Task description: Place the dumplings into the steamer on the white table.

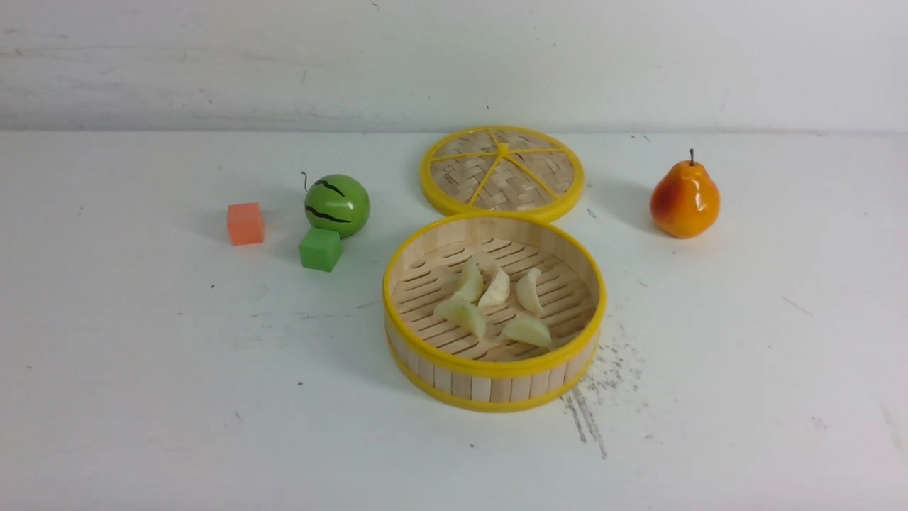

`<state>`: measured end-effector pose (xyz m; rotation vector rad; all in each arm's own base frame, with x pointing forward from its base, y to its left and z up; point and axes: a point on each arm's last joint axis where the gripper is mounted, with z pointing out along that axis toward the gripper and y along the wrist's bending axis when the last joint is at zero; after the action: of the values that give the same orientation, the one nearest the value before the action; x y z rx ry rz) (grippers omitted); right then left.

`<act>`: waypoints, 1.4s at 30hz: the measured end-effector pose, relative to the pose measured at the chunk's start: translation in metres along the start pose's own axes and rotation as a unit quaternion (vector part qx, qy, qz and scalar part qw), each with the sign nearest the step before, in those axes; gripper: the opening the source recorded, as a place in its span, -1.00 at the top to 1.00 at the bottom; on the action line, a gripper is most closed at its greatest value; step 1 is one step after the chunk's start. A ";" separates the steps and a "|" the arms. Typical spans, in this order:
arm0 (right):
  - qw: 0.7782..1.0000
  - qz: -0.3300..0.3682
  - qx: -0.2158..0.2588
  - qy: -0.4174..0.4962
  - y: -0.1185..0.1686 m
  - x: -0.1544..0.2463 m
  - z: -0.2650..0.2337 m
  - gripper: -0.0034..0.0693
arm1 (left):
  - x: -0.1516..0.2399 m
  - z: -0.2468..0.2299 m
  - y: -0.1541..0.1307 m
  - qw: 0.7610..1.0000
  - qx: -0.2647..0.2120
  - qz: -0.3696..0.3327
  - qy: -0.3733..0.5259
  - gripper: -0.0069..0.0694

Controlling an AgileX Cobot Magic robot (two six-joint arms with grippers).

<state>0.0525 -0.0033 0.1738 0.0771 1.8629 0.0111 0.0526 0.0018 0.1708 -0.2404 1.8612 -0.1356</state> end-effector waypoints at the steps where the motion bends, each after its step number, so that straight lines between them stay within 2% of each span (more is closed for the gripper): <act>1: 1.000 0.000 0.000 0.000 0.000 0.000 0.000 0.78 | 0.000 0.000 0.000 1.000 0.000 0.000 0.000 0.86; 42: 1.000 0.000 0.000 0.000 0.000 0.000 0.000 0.63 | 0.000 0.000 0.000 1.000 0.000 0.001 0.002 0.85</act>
<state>0.0524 -0.0033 0.1738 0.0772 1.8636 0.0110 0.0525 0.0018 0.1705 -0.2397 1.8649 -0.1345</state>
